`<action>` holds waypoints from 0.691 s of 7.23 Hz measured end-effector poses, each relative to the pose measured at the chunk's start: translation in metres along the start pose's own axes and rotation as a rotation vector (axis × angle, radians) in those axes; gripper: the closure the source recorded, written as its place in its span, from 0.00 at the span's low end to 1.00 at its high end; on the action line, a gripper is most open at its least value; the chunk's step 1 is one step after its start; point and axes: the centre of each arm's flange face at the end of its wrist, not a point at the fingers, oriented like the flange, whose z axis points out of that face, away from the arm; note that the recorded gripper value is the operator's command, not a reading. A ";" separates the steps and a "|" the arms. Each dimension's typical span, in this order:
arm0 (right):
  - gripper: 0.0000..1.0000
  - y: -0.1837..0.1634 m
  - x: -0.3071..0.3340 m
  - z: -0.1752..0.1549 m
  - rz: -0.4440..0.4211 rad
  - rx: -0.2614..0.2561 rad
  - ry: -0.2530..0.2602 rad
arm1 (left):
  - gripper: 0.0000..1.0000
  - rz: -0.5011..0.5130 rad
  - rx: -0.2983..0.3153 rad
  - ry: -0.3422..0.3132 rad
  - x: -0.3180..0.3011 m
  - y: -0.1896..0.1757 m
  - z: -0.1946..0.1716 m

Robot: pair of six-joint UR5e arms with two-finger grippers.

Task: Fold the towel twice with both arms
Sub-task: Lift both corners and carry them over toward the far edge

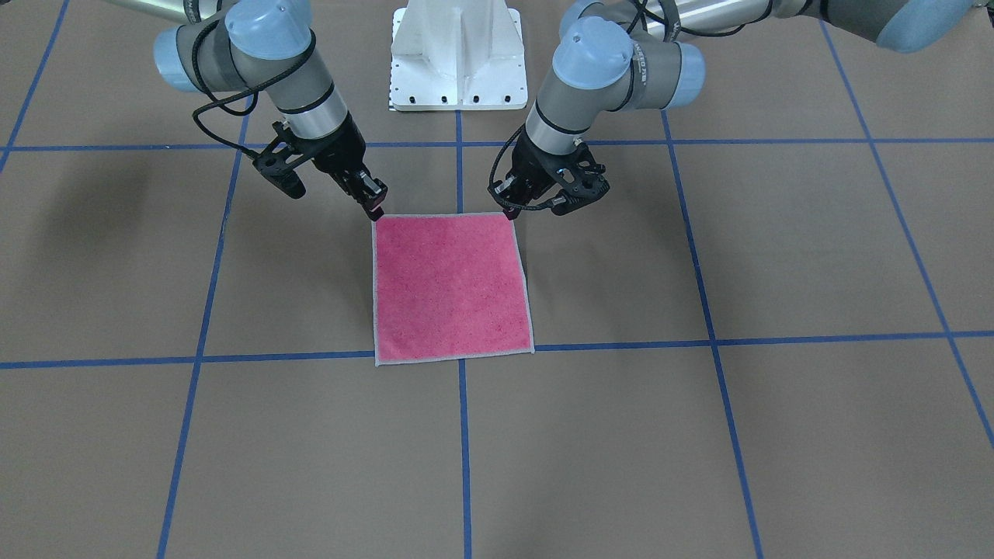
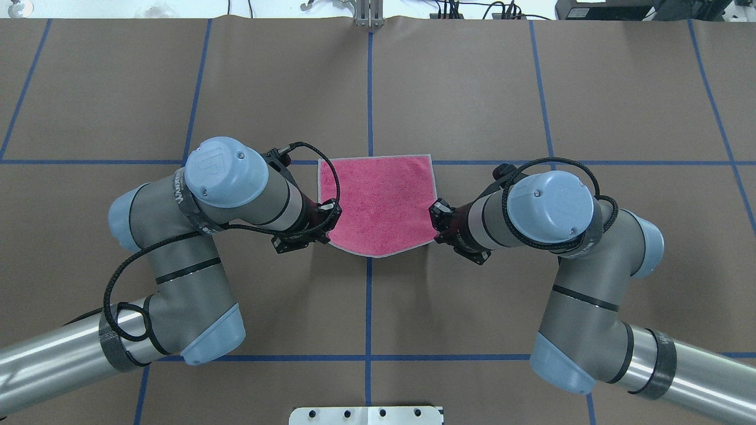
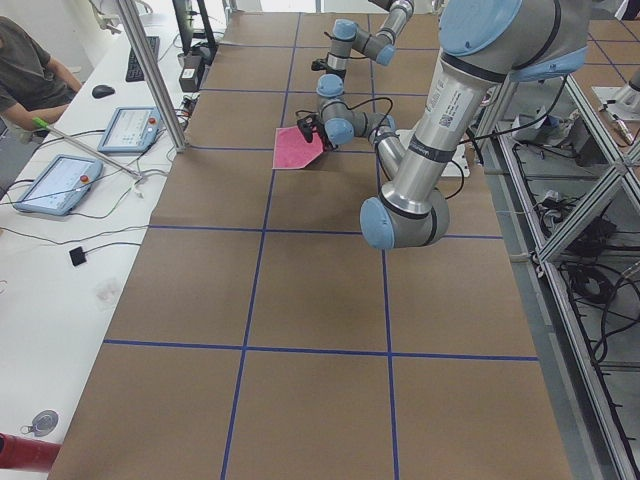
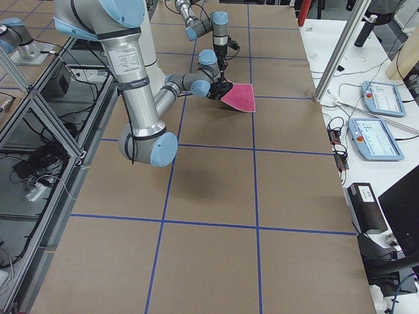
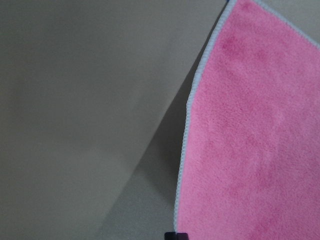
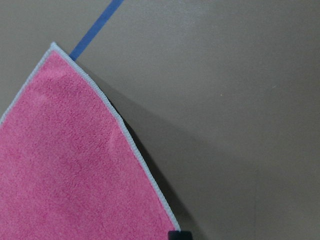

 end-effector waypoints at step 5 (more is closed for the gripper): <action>1.00 -0.053 -0.061 0.006 0.068 0.035 -0.013 | 1.00 -0.096 0.088 0.005 0.031 -0.068 -0.005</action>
